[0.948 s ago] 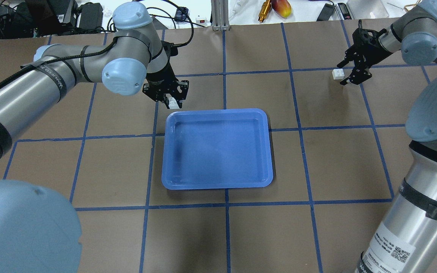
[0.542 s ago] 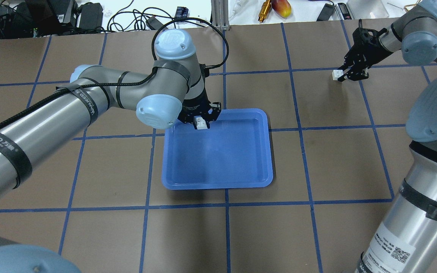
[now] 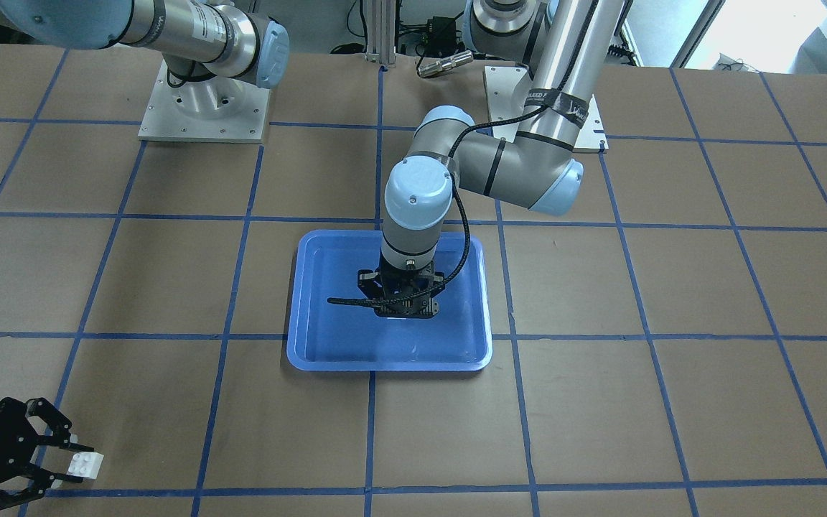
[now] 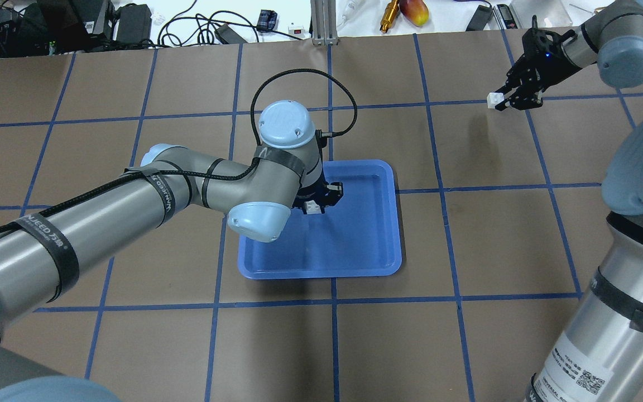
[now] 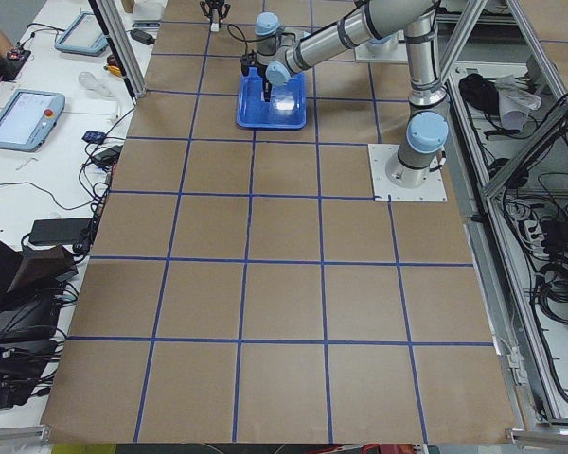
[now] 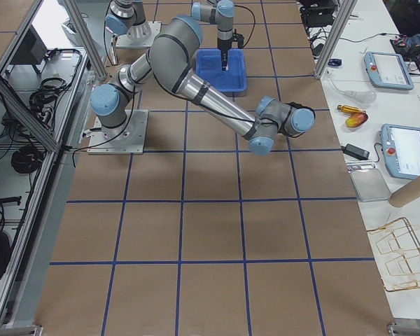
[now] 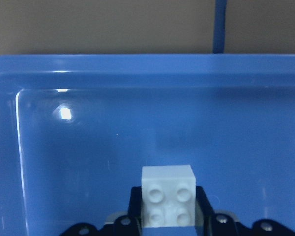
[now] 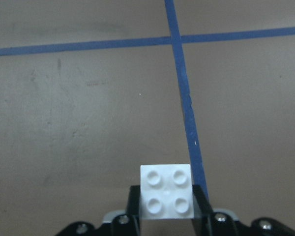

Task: Assemble white blocks and place on blue tray

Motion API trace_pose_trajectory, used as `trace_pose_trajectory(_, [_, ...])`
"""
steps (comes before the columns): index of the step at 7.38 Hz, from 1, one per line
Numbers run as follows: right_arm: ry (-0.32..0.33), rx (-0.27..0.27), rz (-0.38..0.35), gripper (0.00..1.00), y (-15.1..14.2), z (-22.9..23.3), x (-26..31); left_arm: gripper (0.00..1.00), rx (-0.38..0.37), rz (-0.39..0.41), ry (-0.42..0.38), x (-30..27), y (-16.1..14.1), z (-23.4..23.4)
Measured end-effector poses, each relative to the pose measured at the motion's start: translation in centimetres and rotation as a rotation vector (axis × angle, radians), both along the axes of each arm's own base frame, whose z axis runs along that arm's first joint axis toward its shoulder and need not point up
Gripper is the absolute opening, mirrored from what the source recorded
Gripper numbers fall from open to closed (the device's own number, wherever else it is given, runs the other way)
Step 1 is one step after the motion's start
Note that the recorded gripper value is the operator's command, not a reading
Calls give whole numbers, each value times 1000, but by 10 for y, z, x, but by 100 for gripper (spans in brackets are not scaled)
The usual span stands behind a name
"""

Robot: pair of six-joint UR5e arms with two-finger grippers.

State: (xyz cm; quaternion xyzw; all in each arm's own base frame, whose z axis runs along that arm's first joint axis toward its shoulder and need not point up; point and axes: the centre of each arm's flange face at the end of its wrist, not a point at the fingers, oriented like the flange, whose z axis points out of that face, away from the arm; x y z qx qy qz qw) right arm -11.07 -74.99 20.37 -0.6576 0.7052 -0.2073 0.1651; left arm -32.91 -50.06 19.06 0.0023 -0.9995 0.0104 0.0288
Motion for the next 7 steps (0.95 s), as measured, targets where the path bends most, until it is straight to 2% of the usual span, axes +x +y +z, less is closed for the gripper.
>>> trace_pose_trajectory(1, [-10,9,-14,0,2,19,13,0,5,-2,2,0,3,-4])
trace_pose_trajectory(2, [-20,43,-50,0,4,36,33,21,9,-6,3,0,5,-7])
trace_pose_trajectory(3, [-37,63,-68,0,6,48,58,99,12,-13,2,0,7,-8])
trace_pose_trajectory(5, [-145,73,-55,0,11,51,107,100,12,-18,2,1,8,-8])
trace_pose_trajectory(7, [-227,83,-10,0,29,39,150,100,0,-29,5,6,4,-2])
